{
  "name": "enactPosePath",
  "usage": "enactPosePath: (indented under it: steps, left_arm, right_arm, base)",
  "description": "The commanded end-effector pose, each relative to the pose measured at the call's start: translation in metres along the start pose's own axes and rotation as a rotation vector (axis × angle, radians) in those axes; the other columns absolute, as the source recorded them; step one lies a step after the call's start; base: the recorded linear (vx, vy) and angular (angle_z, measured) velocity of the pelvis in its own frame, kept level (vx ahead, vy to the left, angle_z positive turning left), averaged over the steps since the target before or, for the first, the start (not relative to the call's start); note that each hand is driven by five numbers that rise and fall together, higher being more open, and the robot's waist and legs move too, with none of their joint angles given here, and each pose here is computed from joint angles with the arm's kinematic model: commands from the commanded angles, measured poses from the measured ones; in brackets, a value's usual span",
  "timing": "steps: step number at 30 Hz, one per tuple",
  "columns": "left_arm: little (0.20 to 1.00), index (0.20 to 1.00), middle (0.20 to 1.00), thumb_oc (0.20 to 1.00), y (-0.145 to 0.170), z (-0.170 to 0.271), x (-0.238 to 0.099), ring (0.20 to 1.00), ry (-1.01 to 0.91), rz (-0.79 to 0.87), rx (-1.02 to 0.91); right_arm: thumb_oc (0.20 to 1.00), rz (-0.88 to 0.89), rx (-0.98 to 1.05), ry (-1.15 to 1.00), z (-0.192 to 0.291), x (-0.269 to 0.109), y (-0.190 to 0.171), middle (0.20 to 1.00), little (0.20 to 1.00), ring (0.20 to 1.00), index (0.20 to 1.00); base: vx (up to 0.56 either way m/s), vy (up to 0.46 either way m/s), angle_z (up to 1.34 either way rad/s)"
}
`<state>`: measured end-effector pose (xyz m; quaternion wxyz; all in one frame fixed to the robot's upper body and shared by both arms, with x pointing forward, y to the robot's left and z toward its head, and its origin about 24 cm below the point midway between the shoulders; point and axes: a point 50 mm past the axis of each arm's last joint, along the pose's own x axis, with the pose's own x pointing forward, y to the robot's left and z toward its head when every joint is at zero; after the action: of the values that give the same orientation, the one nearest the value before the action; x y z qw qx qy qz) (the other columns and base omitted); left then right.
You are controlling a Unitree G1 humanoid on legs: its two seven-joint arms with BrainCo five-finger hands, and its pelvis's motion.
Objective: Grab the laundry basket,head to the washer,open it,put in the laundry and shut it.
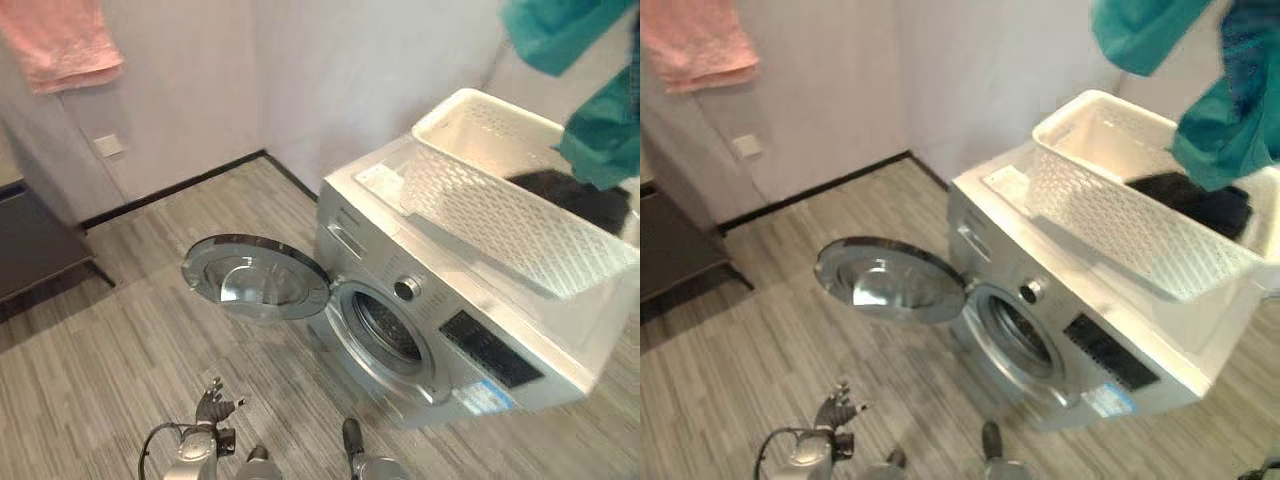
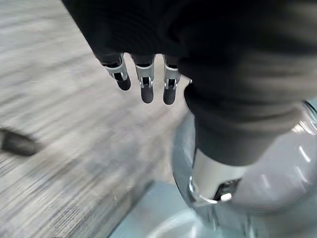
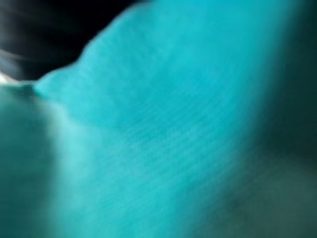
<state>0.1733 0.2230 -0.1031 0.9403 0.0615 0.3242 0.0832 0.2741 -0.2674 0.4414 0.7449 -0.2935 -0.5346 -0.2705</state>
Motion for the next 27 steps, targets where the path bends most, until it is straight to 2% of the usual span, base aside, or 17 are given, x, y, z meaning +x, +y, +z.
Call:
enactPosePath:
  steps: [1, 4, 11, 12, 13, 15, 18, 19, 21, 22, 25, 27]
  left_arm:
    - [1.0, 1.0, 1.0, 1.0, 0.01, 0.014, -0.006, 1.0, -0.11, -0.043, 0.087]
    - [1.0, 1.0, 1.0, 1.0, 0.014, 0.035, -0.007, 1.0, -0.195, -0.074, 0.145]
    - [1.0, 1.0, 1.0, 1.0, 0.014, 0.087, -0.027, 1.0, -0.435, -0.197, 0.252]
    - [1.0, 1.0, 1.0, 1.0, 0.014, 0.113, -0.038, 1.0, -0.558, -0.224, 0.261]
    - [1.0, 1.0, 1.0, 1.0, 0.016, 0.113, -0.039, 1.0, -0.554, -0.223, 0.265]
    - [1.0, 1.0, 1.0, 1.0, 0.014, 0.159, -0.064, 1.0, -0.784, -0.273, 0.339]
    - [1.0, 1.0, 1.0, 1.0, 0.009, 0.2, -0.088, 1.0, -1.004, -0.294, 0.448]
    - [1.0, 1.0, 1.0, 1.0, 0.009, 0.2, -0.088, 1.0, -1.005, -0.292, 0.449]
    - [1.0, 1.0, 1.0, 1.0, -0.001, 0.23, -0.108, 1.0, -1.187, -0.306, 0.523]
    - [1.0, 1.0, 1.0, 1.0, -0.002, 0.23, -0.108, 1.0, -1.187, -0.306, 0.523]
    - [1.0, 1.0, 1.0, 1.0, -0.033, 0.26, -0.117, 1.0, -1.349, -0.363, 0.526]
    - [1.0, 1.0, 1.0, 1.0, -0.043, 0.267, -0.117, 1.0, -1.38, -0.369, 0.531]
  right_arm:
    - [0.2, 0.006, 0.089, -0.131, 0.034, 0.012, 0.001, 0.2, 0.2, 0.2, 0.2]
    - [0.2, 0.122, 0.18, -0.217, 0.054, -0.009, 0.022, 0.2, 0.2, 0.2, 0.2]
    - [0.2, 0.33, 0.344, -0.265, 0.067, -0.051, 0.044, 0.2, 0.2, 0.2, 0.2]
    - [0.2, 0.411, 0.386, -0.257, 0.069, -0.066, 0.053, 0.2, 0.2, 0.2, 0.2]
    - [0.2, 0.41, 0.388, -0.252, 0.068, -0.067, 0.053, 0.2, 0.2, 0.2, 0.2]
    - [0.2, 0.522, 0.464, -0.231, 0.068, -0.088, 0.062, 0.2, 0.2, 0.2, 0.2]
    - [0.2, 0.57, 0.523, -0.199, 0.067, -0.101, 0.07, 0.2, 0.2, 0.2, 0.2]
    - [0.2, 0.569, 0.523, -0.2, 0.067, -0.101, 0.069, 0.2, 0.2, 0.2, 0.2]
    - [0.2, 0.63, 0.594, -0.172, 0.069, -0.111, 0.079, 0.2, 0.2, 0.2, 0.2]
    - [0.2, 0.63, 0.593, -0.172, 0.069, -0.111, 0.079, 0.2, 0.2, 0.2, 0.2]
    - [0.2, 0.682, 0.628, -0.16, 0.073, -0.117, 0.087, 0.2, 0.2, 0.2, 0.2]
    - [0.2, 0.681, 0.629, -0.164, 0.074, -0.116, 0.088, 0.2, 0.2, 0.2, 0.2]
  base:
    - [-0.15, 0.227, -1.3]
    - [-0.22, 0.153, -0.88]
    - [-0.12, 0.095, -0.35]
    - [-0.05, 0.021, -0.33]
    - [-0.08, 0.018, -0.26]
    - [-0.04, -0.017, -0.34]
    - [-0.04, -0.041, -0.42]
    - [-0.06, -0.073, -0.83]
    - [-0.05, -0.072, -0.46]
    - [-0.02, -0.038, -0.27]
    - [-0.02, -0.049, -0.08]
    - [-0.03, -0.057, 0.04]
